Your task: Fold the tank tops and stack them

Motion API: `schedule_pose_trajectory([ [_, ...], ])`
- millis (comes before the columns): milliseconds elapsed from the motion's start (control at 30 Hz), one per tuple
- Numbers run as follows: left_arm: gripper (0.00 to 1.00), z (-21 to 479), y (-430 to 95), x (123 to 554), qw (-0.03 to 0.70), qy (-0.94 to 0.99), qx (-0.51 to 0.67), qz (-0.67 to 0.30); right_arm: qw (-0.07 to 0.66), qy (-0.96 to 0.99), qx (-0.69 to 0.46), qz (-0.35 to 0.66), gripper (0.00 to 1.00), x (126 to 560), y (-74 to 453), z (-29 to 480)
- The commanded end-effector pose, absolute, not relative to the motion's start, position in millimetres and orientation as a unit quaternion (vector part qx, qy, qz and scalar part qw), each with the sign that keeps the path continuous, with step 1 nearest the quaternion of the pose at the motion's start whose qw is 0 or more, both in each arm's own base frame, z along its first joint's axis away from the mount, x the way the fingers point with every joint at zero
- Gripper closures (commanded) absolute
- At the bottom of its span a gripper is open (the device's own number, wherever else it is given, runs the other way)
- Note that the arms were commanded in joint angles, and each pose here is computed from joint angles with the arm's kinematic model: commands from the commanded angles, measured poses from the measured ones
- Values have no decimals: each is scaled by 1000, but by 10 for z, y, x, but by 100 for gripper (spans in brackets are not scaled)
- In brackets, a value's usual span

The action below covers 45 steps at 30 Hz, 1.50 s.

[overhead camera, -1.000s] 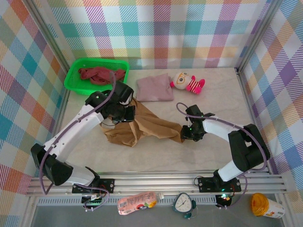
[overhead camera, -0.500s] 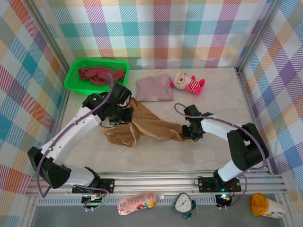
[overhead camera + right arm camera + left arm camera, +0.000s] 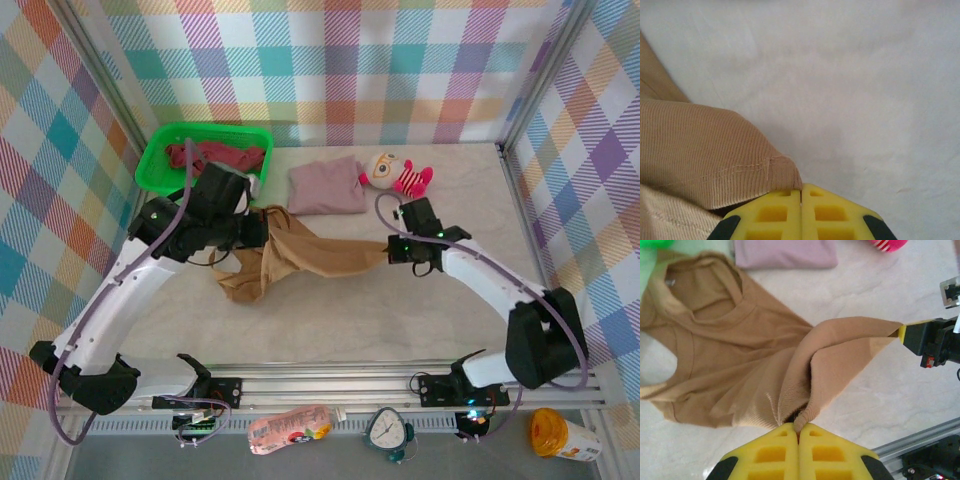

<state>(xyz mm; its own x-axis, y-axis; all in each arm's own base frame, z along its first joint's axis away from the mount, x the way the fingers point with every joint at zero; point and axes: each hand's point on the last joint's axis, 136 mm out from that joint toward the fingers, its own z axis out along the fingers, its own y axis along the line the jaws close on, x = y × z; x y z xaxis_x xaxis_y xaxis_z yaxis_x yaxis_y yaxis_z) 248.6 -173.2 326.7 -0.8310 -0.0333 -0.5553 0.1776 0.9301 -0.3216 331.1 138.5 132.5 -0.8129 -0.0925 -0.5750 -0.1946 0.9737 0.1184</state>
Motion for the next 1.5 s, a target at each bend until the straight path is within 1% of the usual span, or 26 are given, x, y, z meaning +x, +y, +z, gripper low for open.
schedule_pose_trajectory([
  [0,100,3690,-1669,2529,350,916,72,-185,379,917,-107,65,100,3509,1288,1977],
  [233,100,4503,-1557,2692,449,874,127,-135,530,840,-109,34,100,3832,1013,3397],
  [433,100,5268,-1486,2688,553,808,154,-131,634,764,-118,13,100,3905,841,4539],
  [533,100,5485,-1406,2634,589,782,161,-120,668,731,-135,10,100,3919,854,4981],
  [633,100,5497,-1293,2648,599,781,152,-90,696,702,-149,19,100,3974,934,5289],
  [733,100,5357,-1203,2737,590,792,148,-45,707,688,-157,42,100,4117,1050,5447],
  [867,100,5272,-929,2870,588,800,121,26,711,681,-159,76,100,4363,1199,5528],
  [1000,100,5343,-733,2868,599,795,95,8,720,663,-170,114,100,4441,1460,5671],
  [1100,100,5411,-629,2873,607,791,78,5,718,651,-196,150,100,4422,1837,5715],
  [1200,100,5585,-417,2858,627,777,44,45,705,646,-206,207,100,4391,2239,5715],
  [1333,100,6015,-143,2641,676,731,8,90,694,633,-220,266,100,4320,2747,5751],
  [1467,100,6330,-133,2322,722,688,31,71,675,622,-218,330,100,4246,3019,5838],
])
